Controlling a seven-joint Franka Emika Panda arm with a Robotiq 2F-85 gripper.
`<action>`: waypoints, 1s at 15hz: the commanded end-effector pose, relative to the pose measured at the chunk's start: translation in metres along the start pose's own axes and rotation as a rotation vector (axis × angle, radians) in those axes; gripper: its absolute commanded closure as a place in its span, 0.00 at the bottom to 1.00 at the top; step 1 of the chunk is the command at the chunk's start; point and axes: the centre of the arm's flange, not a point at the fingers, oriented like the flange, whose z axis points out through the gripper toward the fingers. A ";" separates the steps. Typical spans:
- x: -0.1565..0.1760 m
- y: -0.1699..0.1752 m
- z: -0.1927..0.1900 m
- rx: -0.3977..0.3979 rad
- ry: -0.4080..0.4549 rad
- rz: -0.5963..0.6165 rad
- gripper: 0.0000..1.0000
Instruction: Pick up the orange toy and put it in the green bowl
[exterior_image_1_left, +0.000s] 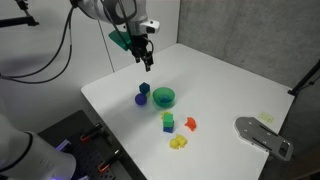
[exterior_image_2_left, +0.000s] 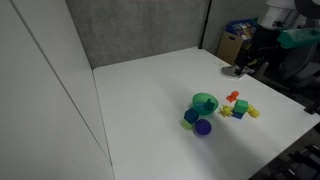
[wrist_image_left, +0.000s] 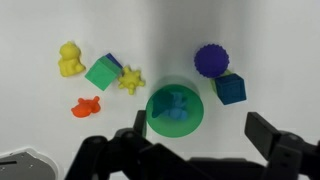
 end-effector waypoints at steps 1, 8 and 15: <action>0.045 0.022 0.021 0.019 0.019 0.113 0.00; 0.102 0.073 0.093 -0.045 0.011 0.290 0.00; 0.109 0.105 0.144 -0.085 -0.038 0.325 0.00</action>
